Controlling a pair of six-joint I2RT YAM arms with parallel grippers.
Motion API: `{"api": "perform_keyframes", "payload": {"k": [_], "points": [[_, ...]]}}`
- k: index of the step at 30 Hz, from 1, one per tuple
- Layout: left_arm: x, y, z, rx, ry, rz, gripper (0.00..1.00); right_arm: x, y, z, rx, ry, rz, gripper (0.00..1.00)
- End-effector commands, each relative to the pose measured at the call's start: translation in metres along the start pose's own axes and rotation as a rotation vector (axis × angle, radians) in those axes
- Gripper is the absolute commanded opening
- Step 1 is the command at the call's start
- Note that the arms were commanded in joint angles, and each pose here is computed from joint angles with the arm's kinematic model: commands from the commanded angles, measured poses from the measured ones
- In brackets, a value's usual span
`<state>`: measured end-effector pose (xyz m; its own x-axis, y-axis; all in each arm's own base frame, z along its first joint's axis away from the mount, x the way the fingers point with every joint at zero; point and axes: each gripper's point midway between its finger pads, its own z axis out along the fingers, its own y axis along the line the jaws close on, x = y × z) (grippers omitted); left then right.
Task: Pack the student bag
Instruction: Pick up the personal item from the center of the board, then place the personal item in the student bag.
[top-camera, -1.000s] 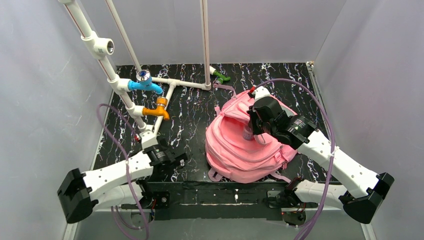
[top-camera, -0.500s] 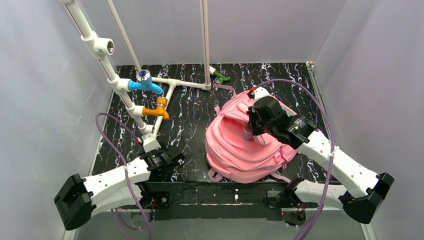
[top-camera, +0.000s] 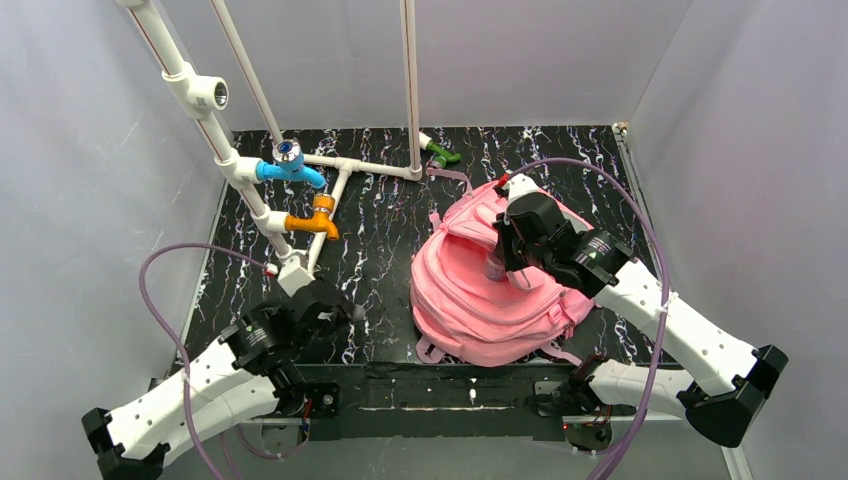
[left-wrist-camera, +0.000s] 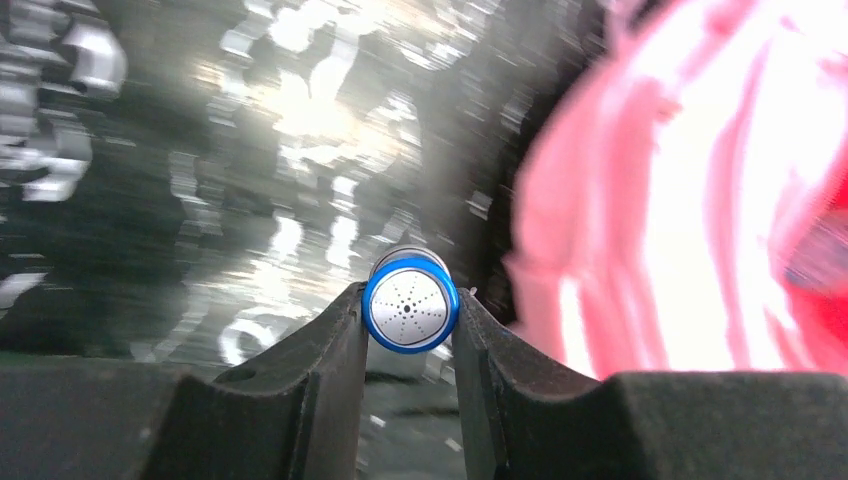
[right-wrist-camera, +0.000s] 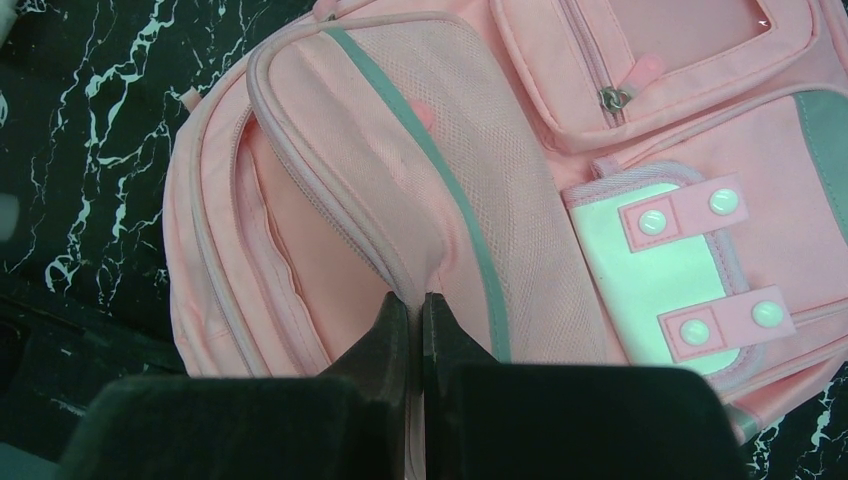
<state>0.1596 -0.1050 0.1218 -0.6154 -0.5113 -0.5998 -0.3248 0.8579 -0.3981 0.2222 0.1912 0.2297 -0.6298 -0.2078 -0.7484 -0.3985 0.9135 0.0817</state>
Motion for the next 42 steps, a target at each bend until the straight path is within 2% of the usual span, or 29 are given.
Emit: {"api": "perform_keyframes", "payload": {"k": [1,3,5,7,9,11,13,17,22,24,29,31,32,33,34,35,36,38,41,42], "points": [[0.031,-0.094,-0.037,0.493,0.24,-0.043,0.08,-0.007,-0.006,-0.001,0.024,-0.012,-0.001,0.01],[0.026,-0.134,-0.056,0.693,0.255,-0.117,0.06,-0.007,-0.003,0.001,0.011,-0.007,0.004,0.01],[0.009,-0.166,-0.074,0.855,0.198,-0.143,0.03,-0.005,0.002,0.002,-0.011,0.004,0.011,0.01],[-0.003,-0.184,-0.084,0.906,0.123,-0.126,0.0,-0.003,0.007,0.003,-0.036,0.008,0.028,0.01],[-0.013,-0.204,-0.096,0.958,-0.004,-0.055,0.0,-0.002,0.011,0.004,-0.056,0.008,0.044,0.01],[-0.017,-0.22,-0.103,0.991,-0.125,-0.042,0.0,-0.003,0.012,0.002,-0.063,0.002,0.053,0.01],[-0.019,-0.231,-0.098,0.954,-0.255,-0.024,0.0,-0.005,0.013,0.001,-0.065,-0.001,0.06,0.01],[-0.003,-0.26,-0.065,0.833,-0.38,0.078,0.0,-0.009,0.015,-0.001,-0.074,-0.013,0.075,0.01],[-0.007,-0.265,-0.023,0.636,-0.565,0.132,0.01,-0.017,0.016,-0.005,-0.077,-0.025,0.082,0.01],[-0.003,-0.276,-0.014,0.623,-0.619,0.181,0.01,-0.019,0.016,-0.006,-0.075,-0.03,0.083,0.01],[0.015,-0.311,-0.004,0.717,-0.707,0.217,0.09,-0.018,0.015,-0.008,-0.069,-0.028,0.079,0.01],[0.024,-0.318,0.003,0.72,-0.716,0.279,0.18,-0.017,0.014,-0.007,-0.065,-0.024,0.076,0.01],[0.027,-0.319,0.004,0.729,-0.711,0.296,0.31,-0.017,0.013,-0.008,-0.064,-0.026,0.075,0.01],[0.03,-0.317,0.005,0.741,-0.702,0.305,0.52,-0.016,0.013,-0.008,-0.063,-0.025,0.074,0.01],[0.028,-0.314,0.002,0.749,-0.698,0.301,0.79,-0.016,0.012,-0.008,-0.062,-0.026,0.072,0.01],[0.026,-0.309,-0.001,0.753,-0.691,0.298,0.92,-0.015,0.011,-0.008,-0.058,-0.024,0.069,0.01],[0.026,-0.304,-0.004,0.764,-0.674,0.303,0.97,-0.014,0.01,-0.008,-0.054,-0.024,0.065,0.01],[0.025,-0.29,-0.014,0.777,-0.618,0.332,0.98,-0.012,0.006,-0.008,-0.038,-0.02,0.048,0.01],[0.036,-0.269,-0.027,0.773,-0.428,0.45,0.98,-0.004,0.001,-0.009,-0.033,-0.009,-0.013,0.01],[0.043,-0.253,-0.024,0.734,-0.362,0.538,0.98,-0.001,0.002,-0.008,-0.047,0.0,-0.039,0.01]]}}
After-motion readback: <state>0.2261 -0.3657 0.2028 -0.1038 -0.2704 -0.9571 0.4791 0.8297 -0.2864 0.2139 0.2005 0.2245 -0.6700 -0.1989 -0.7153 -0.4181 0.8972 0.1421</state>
